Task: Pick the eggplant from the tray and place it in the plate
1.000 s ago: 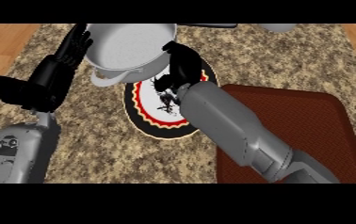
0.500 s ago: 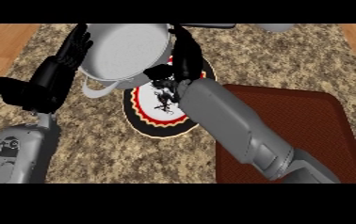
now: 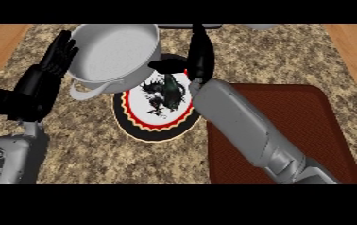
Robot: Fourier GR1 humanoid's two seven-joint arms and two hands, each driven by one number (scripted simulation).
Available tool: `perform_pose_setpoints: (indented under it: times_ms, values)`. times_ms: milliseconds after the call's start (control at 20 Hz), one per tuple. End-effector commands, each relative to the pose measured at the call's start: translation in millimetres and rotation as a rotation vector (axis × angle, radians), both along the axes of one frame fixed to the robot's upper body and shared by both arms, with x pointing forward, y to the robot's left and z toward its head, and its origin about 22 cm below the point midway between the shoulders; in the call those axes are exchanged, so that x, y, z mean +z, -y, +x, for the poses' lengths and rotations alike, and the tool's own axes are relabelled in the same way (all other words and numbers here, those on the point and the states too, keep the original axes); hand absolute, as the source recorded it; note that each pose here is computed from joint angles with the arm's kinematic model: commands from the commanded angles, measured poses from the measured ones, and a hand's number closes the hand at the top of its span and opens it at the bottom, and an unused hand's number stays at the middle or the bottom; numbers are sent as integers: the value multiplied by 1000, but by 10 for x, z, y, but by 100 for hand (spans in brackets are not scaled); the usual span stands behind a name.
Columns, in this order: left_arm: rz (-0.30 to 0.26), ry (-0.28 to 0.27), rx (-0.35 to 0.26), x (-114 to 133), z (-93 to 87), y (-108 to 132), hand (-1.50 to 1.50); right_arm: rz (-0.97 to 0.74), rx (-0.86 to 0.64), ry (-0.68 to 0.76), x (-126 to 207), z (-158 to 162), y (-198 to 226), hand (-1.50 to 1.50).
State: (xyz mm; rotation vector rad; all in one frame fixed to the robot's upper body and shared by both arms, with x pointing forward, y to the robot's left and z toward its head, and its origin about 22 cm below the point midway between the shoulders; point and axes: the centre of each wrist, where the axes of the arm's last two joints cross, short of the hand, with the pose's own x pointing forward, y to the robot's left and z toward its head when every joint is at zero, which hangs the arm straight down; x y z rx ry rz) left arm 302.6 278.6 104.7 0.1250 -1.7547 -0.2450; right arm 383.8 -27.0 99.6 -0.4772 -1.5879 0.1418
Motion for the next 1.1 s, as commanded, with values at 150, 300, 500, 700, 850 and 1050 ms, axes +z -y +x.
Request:
perform_pose_setpoints:
  times_ms: [150,300,500,700,850,1050]
  values:
    - [0,-5,41,10,-102,-76,0,35,4,65,-60,-208,739,-150]
    - [2,-11,21,67,-10,-120,0,17,11,61,-88,-318,1061,-150]
    - [-2,-9,31,-95,-33,-127,0,-11,32,60,111,-505,1406,-150]
    - [3,-22,13,-254,-193,92,0,-23,40,19,69,-743,1653,-150]
    - [-4,5,34,103,-129,-21,0,-28,47,45,47,-854,1890,-150]
    - [-2,-8,20,68,-77,-38,0,-109,3,65,-26,-800,2103,-150]
